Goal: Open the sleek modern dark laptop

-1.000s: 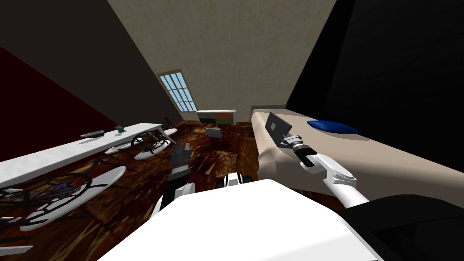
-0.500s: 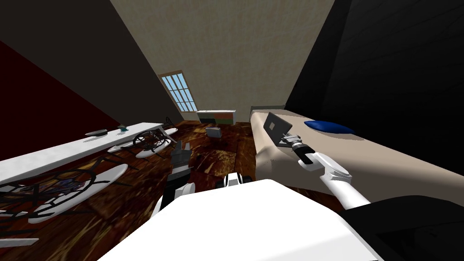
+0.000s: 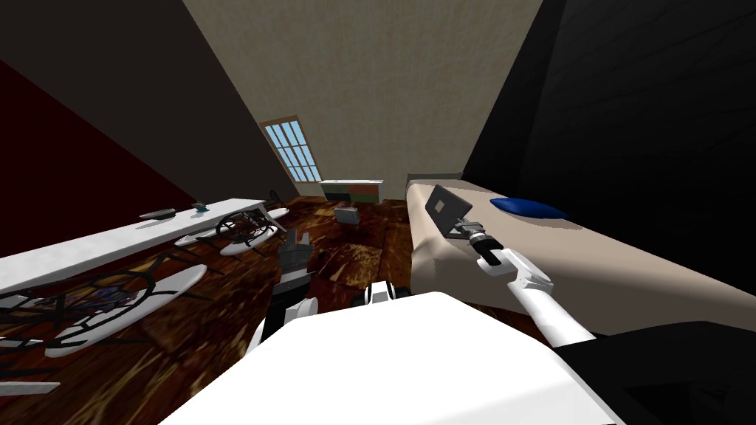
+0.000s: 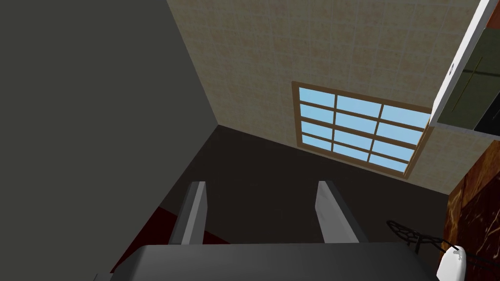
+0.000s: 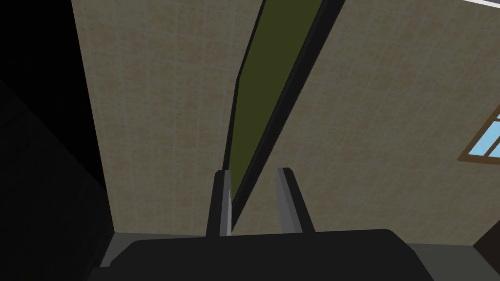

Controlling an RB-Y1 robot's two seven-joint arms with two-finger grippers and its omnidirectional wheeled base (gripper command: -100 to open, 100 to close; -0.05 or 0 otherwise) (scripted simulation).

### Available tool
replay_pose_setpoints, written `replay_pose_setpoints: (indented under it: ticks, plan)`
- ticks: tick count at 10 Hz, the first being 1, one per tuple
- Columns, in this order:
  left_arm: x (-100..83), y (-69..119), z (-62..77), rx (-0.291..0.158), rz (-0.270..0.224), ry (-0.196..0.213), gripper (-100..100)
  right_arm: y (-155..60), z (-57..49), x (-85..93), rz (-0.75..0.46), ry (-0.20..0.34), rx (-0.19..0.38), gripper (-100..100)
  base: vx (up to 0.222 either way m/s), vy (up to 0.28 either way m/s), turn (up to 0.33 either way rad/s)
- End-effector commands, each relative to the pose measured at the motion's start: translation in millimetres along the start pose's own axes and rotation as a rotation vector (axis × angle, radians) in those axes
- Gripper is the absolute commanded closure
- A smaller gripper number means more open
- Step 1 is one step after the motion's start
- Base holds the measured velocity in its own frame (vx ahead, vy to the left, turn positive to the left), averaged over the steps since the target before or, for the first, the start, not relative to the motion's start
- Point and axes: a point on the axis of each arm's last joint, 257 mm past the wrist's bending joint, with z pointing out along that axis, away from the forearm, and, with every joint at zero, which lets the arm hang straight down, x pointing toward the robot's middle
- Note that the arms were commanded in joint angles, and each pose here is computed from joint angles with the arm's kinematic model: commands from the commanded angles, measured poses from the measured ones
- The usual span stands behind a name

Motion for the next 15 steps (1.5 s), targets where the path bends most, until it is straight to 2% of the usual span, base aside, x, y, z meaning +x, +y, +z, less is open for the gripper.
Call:
replay_pose_setpoints:
  ticks: [1,2,3,4,6,7,14,15]
  plan:
    - [0.0,0.0,0.0,0.0,0.0,0.0,0,8.0,1.7,19.4,0.148,0.016,0.011,100,-0.065,-0.11,0.021]
    - [0.0,0.0,0.0,0.0,0.0,0.0,0,11.3,3.2,23.2,0.189,0.016,0.012,100,-0.037,-0.096,-0.006]
    - [0.0,0.0,0.0,0.0,0.0,0.0,0,10.6,7.0,7.5,0.16,-0.005,-0.001,100,-0.017,-0.034,0.006]
    - [0.0,0.0,0.0,0.0,0.0,0.0,0,20.4,7.1,20.4,0.25,-0.002,-0.005,100,-0.008,-0.064,-0.06]
    - [0.0,0.0,0.0,0.0,0.0,0.0,0,30.6,6.0,34.8,0.332,0.004,-0.007,100,-0.012,-0.101,-0.039]
    - [0.0,0.0,0.0,0.0,0.0,0.0,0,30.6,6.0,34.8,0.332,0.004,-0.007,100,0.002,-0.06,-0.003]
    - [0.0,0.0,0.0,0.0,0.0,0.0,0,68.0,1.9,74.3,0.579,0.019,-0.012,100,-0.002,-0.063,-0.033]
    - [0.0,0.0,0.0,0.0,0.0,0.0,0,54.1,5.9,59.8,0.548,-0.01,-0.01,100,-0.009,-0.029,-0.023]
